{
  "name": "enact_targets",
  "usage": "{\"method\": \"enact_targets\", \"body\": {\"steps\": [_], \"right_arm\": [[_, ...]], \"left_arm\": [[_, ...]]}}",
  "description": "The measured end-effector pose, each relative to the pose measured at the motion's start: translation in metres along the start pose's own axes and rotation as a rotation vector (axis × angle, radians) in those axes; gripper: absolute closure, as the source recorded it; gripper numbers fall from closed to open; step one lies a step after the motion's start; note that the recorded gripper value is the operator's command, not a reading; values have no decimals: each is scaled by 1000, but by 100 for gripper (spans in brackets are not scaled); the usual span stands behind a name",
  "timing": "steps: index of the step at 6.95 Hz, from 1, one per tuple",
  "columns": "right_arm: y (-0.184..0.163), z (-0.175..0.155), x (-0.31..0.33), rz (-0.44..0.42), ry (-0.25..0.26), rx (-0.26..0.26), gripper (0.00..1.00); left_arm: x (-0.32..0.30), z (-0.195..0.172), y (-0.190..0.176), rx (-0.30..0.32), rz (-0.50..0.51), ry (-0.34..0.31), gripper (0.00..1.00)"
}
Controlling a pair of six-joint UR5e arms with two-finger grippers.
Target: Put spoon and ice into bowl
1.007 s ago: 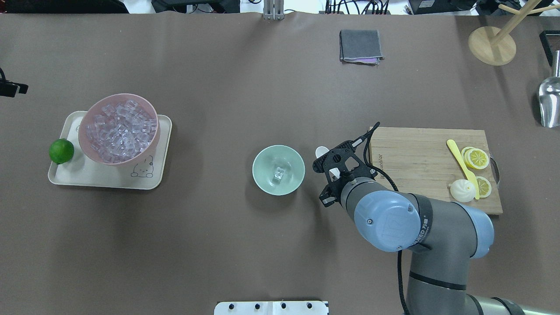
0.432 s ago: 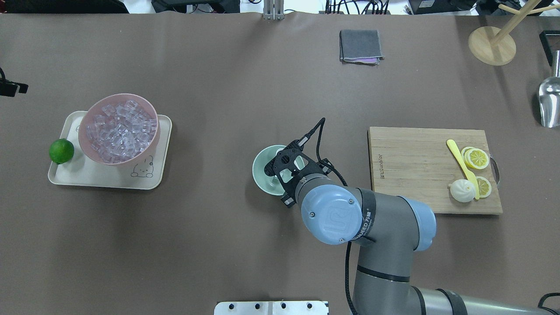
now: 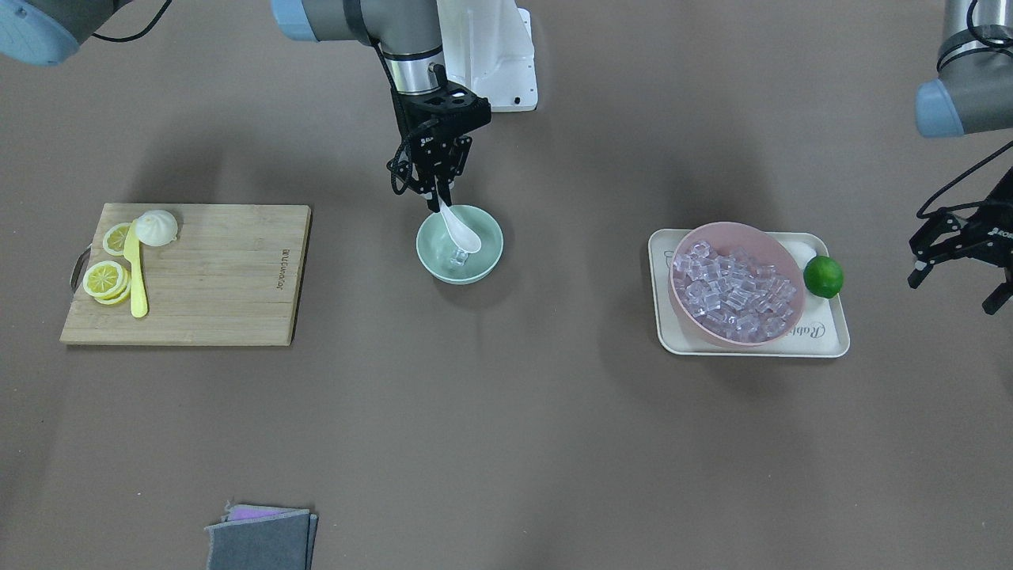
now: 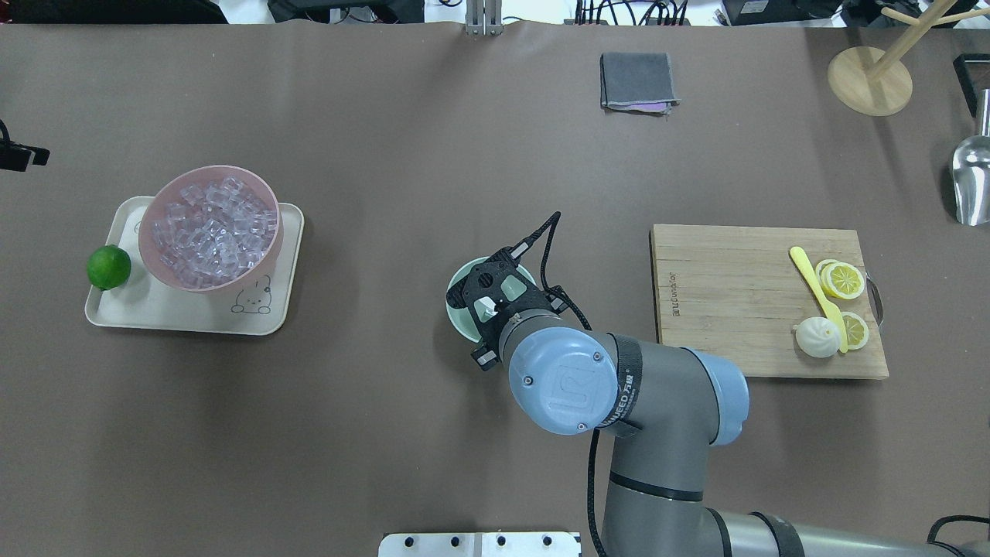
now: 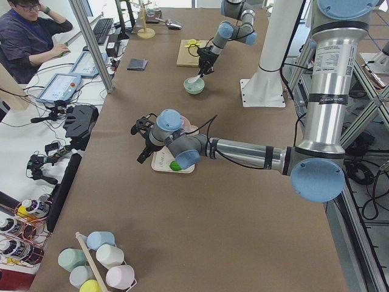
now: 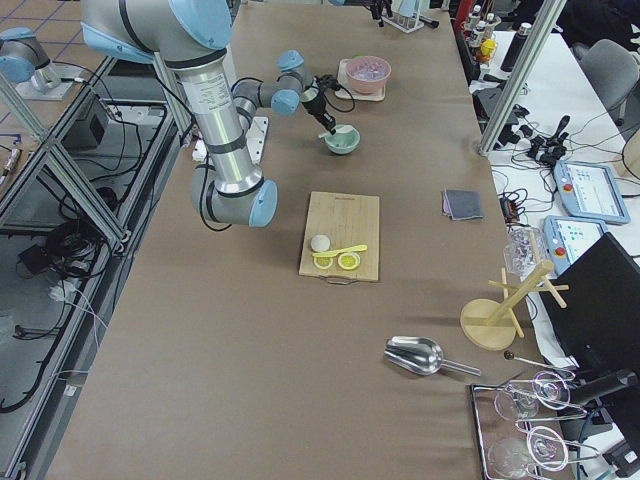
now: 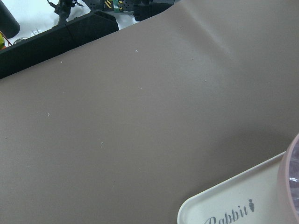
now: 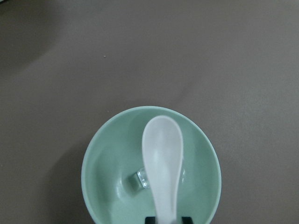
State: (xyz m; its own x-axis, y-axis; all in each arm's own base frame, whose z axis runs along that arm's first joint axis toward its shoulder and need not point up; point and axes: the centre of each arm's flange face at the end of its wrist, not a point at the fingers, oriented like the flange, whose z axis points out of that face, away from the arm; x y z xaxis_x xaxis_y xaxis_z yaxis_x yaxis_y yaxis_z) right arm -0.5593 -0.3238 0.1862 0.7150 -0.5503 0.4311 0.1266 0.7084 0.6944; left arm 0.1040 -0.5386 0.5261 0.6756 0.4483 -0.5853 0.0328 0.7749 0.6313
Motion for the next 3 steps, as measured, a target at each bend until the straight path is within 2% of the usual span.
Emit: {"method": "enact_targets", "body": {"steps": [1, 3], "right_arm": [[-4, -3, -3, 54, -15, -2, 0], [-15, -7, 7, 105, -40, -19, 0]], "left_arm": [[0, 1, 0, -1, -1, 0, 1], [-3, 4, 3, -9, -5, -1, 1]]}}
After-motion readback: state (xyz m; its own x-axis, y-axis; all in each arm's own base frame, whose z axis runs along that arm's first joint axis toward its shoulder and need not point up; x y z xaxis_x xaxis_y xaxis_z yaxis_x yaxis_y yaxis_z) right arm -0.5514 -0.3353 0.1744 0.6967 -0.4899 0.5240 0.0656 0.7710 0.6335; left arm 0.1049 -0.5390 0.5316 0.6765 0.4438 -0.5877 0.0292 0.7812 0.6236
